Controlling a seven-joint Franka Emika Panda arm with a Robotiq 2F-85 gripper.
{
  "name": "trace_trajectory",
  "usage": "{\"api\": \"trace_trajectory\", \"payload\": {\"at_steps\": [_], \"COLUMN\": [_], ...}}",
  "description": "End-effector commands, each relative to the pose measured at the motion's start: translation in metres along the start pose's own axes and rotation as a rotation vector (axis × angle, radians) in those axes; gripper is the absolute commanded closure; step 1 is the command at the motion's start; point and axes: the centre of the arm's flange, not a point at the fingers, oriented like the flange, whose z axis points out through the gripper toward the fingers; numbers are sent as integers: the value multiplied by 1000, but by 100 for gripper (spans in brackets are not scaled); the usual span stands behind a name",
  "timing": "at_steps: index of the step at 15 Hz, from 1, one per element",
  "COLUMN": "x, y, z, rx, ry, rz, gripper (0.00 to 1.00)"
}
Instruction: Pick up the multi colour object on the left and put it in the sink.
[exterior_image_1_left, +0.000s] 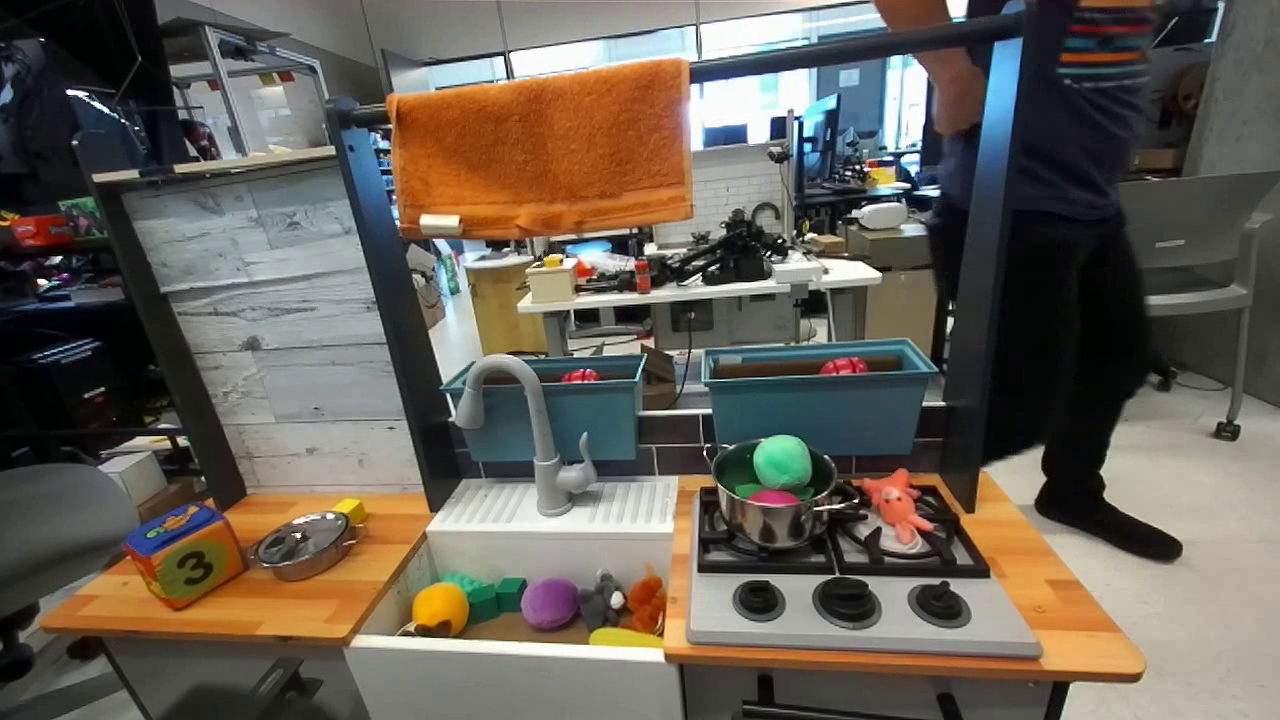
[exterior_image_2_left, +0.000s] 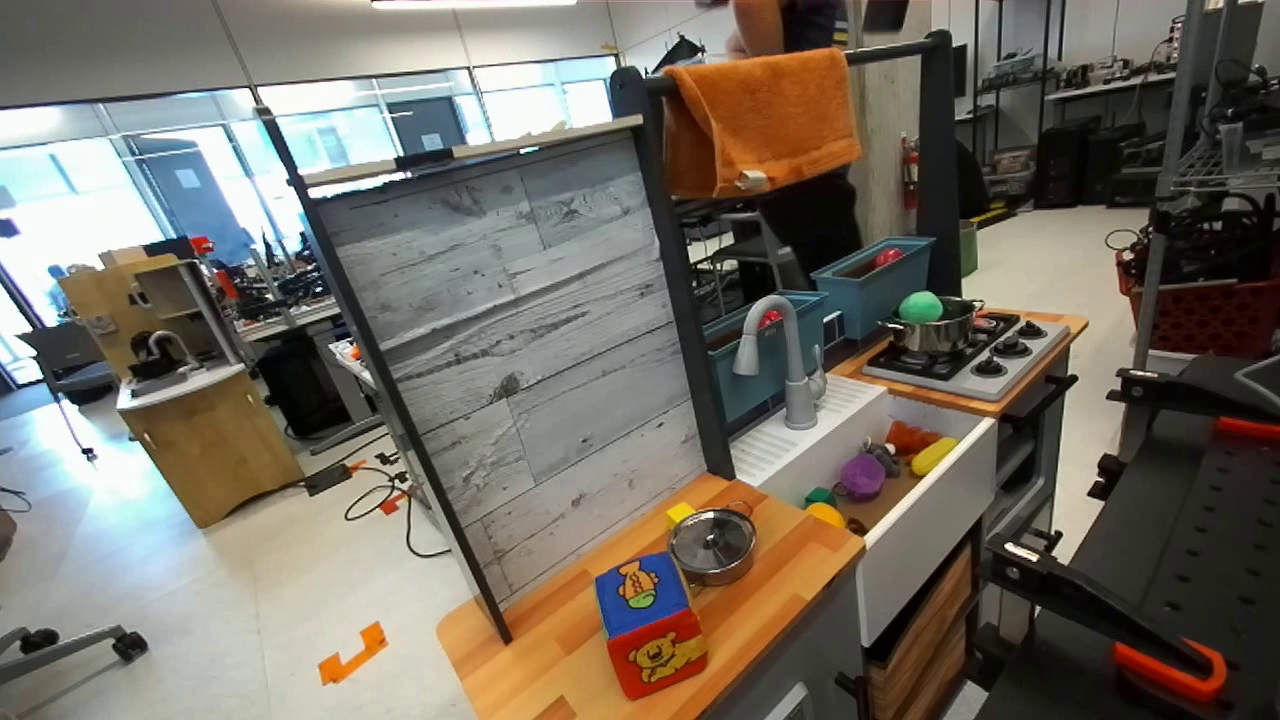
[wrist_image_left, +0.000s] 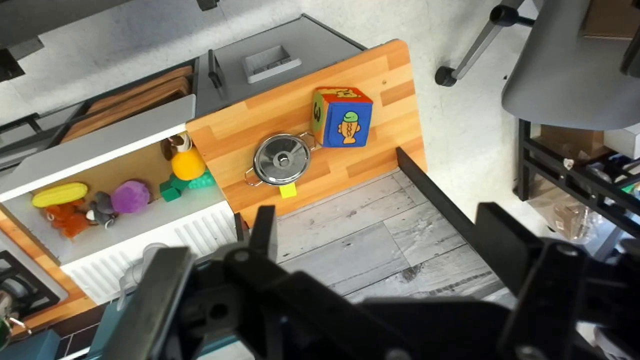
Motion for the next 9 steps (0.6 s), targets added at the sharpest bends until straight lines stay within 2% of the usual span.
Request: {"api": "trace_trajectory", "payload": {"at_steps": [1, 4, 7, 9], "x": [37, 56, 71, 71], "y": [5, 8, -18, -12], "z": [72, 117, 159, 178], "rx": [-8, -19, -28, -42], "ry": [22, 25, 37, 28], "rz": [25, 63, 112, 151], "gripper": [0, 0, 0, 0]}}
